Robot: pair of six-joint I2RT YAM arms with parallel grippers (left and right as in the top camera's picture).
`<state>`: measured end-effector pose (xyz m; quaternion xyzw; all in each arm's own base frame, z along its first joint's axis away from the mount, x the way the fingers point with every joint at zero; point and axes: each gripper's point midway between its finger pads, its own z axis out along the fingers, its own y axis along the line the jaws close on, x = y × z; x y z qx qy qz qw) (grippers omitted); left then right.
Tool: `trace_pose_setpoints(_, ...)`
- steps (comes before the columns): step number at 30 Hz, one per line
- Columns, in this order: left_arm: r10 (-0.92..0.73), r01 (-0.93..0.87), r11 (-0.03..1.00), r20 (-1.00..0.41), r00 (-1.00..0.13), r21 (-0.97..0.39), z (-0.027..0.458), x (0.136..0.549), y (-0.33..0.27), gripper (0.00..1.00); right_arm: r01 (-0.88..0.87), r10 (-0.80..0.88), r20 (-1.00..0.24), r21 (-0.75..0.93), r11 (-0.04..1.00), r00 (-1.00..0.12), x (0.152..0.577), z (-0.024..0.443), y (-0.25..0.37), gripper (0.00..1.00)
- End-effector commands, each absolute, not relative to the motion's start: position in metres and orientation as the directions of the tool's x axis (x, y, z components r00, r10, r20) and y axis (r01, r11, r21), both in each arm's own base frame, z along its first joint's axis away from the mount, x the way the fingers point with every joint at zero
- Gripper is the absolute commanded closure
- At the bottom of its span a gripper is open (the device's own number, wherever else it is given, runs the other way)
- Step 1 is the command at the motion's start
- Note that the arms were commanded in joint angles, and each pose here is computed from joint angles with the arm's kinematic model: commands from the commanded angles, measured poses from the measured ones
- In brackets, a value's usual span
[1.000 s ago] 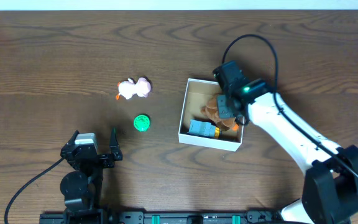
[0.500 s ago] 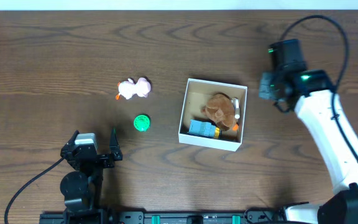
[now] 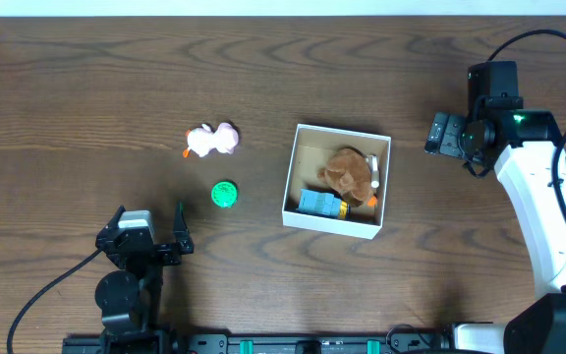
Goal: Pack container
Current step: 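Open the right gripper and raise it back to the right, then move the left gripper to the white-pink plush toy and grasp it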
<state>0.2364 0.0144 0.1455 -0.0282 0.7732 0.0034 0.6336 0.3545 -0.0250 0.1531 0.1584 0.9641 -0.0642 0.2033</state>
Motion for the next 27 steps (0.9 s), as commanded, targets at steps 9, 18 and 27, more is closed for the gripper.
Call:
trace_pose_setpoints(9,-0.047,-0.048,0.998,-0.97,-0.237,-0.037,0.132,0.235,0.014,0.02,0.328,0.271,-0.428,-0.065,0.942,-0.862,0.357,0.16,-0.028,0.01)
trace_pose_setpoints(18,-0.06,0.076,0.994,-0.976,-0.21,-0.077,0.14,0.236,-0.008,0.02,0.328,0.271,-0.429,-0.065,0.942,-0.862,0.357,0.16,-0.028,0.01)
trace_pose_setpoints(27,-0.124,0.29,0.941,-0.974,-0.19,-0.176,0.179,0.225,-0.048,0.02,0.328,0.27,-0.429,-0.065,0.943,-0.862,0.357,0.16,-0.028,0.01)
